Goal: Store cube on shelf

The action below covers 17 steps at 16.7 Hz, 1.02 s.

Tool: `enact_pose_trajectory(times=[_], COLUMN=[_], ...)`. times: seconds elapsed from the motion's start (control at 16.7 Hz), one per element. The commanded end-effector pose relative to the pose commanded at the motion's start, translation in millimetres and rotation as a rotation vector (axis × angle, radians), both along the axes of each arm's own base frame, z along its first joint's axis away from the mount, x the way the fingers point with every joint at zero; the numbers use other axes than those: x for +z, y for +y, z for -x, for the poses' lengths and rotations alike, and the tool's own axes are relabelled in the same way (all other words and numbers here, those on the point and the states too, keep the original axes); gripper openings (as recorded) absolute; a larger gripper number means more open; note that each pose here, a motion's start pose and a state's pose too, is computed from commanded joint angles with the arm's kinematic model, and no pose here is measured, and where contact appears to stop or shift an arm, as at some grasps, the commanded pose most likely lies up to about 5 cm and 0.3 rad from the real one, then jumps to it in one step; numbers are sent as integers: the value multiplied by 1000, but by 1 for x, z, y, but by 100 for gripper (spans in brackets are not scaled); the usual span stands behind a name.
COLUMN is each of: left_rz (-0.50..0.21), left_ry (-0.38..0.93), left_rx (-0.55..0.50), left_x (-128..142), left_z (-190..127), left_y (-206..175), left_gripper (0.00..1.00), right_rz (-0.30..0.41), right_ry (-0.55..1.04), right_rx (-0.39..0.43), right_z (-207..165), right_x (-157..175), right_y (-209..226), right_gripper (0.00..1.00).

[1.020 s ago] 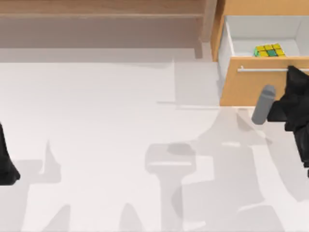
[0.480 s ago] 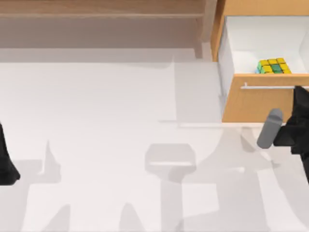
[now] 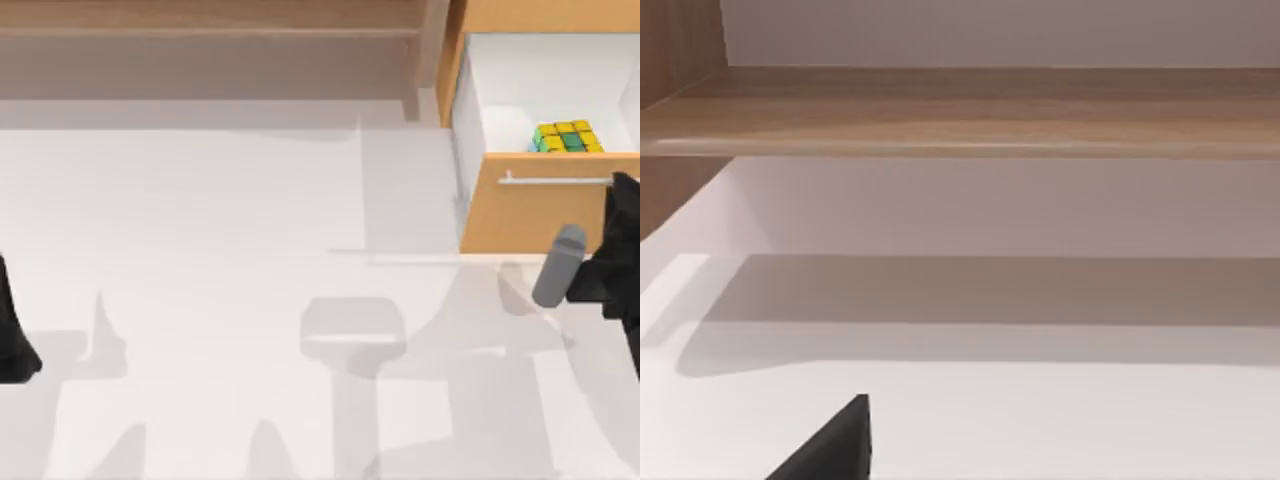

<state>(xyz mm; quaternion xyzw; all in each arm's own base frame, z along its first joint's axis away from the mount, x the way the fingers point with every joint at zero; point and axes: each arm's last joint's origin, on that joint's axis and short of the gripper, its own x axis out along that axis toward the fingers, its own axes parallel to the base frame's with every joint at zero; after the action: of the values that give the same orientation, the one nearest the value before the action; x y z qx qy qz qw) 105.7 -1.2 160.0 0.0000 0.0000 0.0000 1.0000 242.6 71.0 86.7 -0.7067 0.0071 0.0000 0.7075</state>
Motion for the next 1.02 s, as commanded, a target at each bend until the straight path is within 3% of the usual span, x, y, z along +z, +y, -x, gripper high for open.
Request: enact_pose_trajectory(times=[0.36,1.02], left_rz=[0,0], left_ry=[0,0], left_rx=[0,0], left_x=[0,0], left_z=[0,0], left_y=[0,0], left_gripper=[100,100], right_rz=[0,-1], right_ry=[0,-4], right_rx=[0,1], right_z=[0,3], right_x=[0,0], right_y=[0,0], right_gripper=[98,100])
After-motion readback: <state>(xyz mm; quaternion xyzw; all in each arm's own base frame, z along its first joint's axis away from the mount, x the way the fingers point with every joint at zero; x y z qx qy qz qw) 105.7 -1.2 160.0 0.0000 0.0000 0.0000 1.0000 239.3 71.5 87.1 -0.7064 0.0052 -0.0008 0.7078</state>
